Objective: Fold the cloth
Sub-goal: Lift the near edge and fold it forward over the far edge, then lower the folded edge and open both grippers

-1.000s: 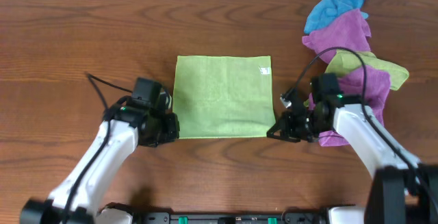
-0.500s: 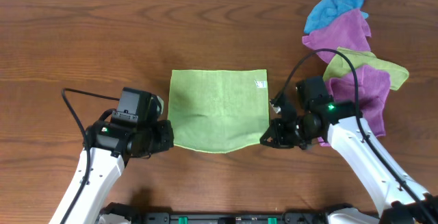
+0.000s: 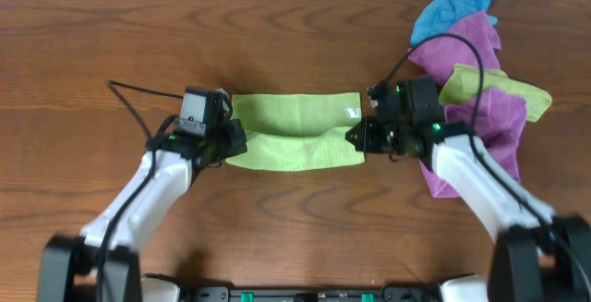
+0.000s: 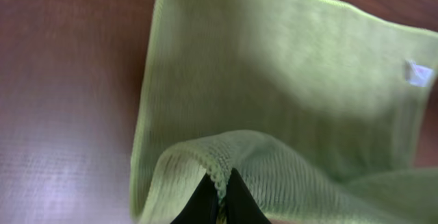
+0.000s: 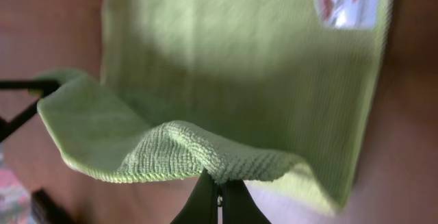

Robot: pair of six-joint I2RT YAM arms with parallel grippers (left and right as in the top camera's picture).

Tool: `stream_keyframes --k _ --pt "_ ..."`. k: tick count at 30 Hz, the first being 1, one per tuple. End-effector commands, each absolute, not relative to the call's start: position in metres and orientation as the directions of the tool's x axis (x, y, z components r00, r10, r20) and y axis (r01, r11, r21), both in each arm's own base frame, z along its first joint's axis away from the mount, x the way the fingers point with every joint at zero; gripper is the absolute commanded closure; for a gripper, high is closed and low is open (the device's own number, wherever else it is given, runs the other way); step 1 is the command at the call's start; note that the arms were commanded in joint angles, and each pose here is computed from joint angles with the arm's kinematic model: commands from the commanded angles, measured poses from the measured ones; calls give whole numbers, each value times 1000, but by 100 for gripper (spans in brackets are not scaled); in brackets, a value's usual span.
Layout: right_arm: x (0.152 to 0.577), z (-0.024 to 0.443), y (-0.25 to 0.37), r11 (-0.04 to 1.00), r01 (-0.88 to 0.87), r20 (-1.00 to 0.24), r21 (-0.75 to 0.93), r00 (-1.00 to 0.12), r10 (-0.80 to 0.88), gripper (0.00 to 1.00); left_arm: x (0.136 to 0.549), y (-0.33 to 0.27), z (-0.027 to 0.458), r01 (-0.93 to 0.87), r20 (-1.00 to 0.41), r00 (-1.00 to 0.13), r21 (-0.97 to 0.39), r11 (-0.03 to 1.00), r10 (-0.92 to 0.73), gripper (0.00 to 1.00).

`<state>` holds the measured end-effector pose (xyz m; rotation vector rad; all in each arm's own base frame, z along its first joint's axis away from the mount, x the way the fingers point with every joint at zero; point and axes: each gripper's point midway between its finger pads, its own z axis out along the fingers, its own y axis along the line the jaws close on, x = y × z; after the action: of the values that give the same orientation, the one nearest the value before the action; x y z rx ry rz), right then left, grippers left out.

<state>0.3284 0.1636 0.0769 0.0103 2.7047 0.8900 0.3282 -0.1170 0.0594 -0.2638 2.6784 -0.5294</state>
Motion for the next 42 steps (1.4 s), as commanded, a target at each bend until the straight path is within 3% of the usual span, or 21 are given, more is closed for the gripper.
stream_keyframes --k 1,10,19,26,27,28,31,32,34,35,36,37,39,40,42 --pt "361 75 157 815 -46 -278 577 -950 144 99 361 -110 57 -104 -381 -888 -377 920 -257 95" --pt "433 74 154 835 -45 -337 549 -926 172 99 443 -114 66 -35 -435 -880 -341 939 -191 95" --pt "398 56 147 859 12 -190 512 -973 127 99 399 -106 45 -104 -240 -954 -287 952 -177 94" --pt "392 54 146 861 26 -164 508 -978 126 98 395 -105 43 -111 -222 -959 -281 953 -177 94" --pt "391 54 146 861 27 -161 508 -979 126 83 395 -105 43 -110 -223 -959 -282 953 -176 81" --pt "391 54 146 861 29 -159 507 -979 126 49 395 -105 44 -110 -224 -959 -282 953 -177 58" --pt "390 55 144 863 25 -160 505 -980 122 18 396 -105 47 -109 -229 -957 -284 953 -178 17" --pt "391 57 144 863 18 -168 505 -979 119 20 396 -105 51 -107 -237 -955 -287 952 -179 6" --pt "395 66 143 861 7 -194 509 -973 123 31 398 -105 62 -97 -264 -948 -294 951 -178 7" --pt "398 74 143 859 -2 -213 511 -969 125 43 400 -106 70 -87 -284 -943 -298 951 -175 11" --pt "402 83 143 858 -22 -243 513 -962 121 77 402 -106 80 -70 -312 -935 -302 951 -168 23" --pt "406 91 144 857 -36 -266 514 -956 120 95 404 -107 87 -52 -336 -929 -304 951 -158 39" --pt "413 104 144 868 -66 -330 492 -937 116 99 408 -111 101 -5 -389 -912 -302 953 -129 88" --pt "415 105 143 879 -68 -347 471 -931 114 99 411 -110 102 -6 -404 -906 -289 957 -127 95" --pt "417 101 140 908 -60 -366 415 -925 106 99 414 -105 97 -26 -416 -901 -242 970 -128 94"
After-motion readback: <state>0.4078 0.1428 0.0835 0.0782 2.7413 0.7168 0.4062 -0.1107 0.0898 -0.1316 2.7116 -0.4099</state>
